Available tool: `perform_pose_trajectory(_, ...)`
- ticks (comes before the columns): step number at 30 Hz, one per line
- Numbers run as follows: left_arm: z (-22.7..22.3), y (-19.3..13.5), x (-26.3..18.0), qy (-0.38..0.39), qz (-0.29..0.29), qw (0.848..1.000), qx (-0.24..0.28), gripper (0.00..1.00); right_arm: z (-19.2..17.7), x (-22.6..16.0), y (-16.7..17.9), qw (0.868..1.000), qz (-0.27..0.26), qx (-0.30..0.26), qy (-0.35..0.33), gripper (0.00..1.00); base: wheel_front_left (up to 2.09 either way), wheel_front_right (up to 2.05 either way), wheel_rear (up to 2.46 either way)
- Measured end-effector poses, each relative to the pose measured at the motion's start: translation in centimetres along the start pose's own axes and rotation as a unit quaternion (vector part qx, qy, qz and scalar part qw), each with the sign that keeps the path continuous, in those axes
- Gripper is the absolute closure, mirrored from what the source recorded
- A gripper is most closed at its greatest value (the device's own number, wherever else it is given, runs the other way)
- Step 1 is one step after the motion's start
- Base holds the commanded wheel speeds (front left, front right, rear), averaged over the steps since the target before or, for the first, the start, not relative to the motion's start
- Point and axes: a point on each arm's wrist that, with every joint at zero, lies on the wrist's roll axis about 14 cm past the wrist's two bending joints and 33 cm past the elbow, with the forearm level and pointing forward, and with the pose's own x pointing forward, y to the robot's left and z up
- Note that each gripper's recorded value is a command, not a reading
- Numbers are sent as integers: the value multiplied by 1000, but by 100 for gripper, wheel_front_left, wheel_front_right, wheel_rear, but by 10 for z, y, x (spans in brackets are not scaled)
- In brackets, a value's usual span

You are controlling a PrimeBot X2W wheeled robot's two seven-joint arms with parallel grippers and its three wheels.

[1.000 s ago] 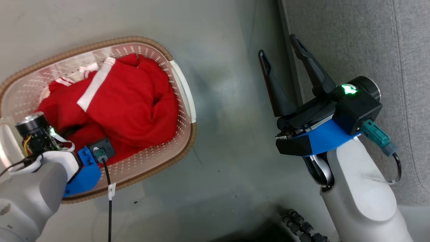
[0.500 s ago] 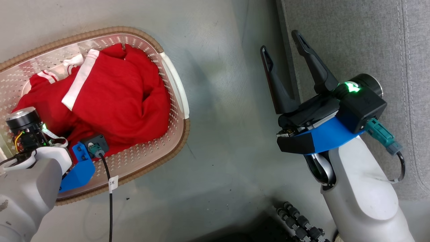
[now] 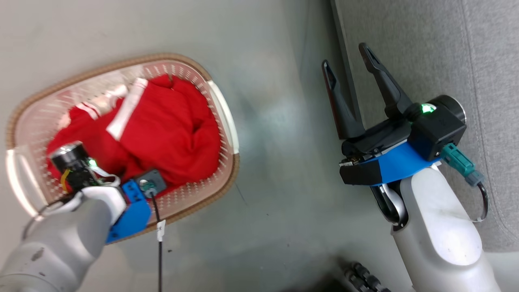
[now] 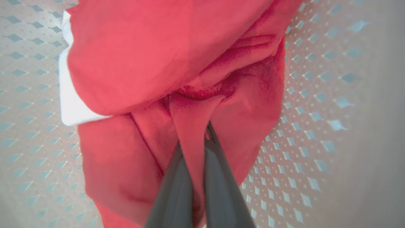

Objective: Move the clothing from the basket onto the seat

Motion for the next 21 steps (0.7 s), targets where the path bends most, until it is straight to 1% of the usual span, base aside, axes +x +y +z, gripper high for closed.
perform_pose_trajectory(1,6,0,-4,-10,3,1000,-13,100,3,-1,1,1000,0,0,-3,0,0,0,0)
perform_pose_trajectory(6,38,-2,-27,-64,20,997,-40,100,20,-6,7,1000,3,-4,-18,0,0,0,0)
perform_pose_trajectory(10,63,3,-50,-113,42,990,-77,100,34,-10,15,999,11,-7,-31,0,0,0,0)
perform_pose_trajectory(12,80,8,-70,-150,61,982,-95,100,44,-15,21,999,17,-9,-41,0,0,0,0)
perform_pose_trajectory(16,97,13,-97,-191,87,970,-125,100,57,-23,29,998,22,-9,-52,0,0,0,0)
perform_pose_trajectory(21,117,20,-133,-241,120,950,-159,100,73,-35,40,997,31,-10,-67,0,0,0,0)
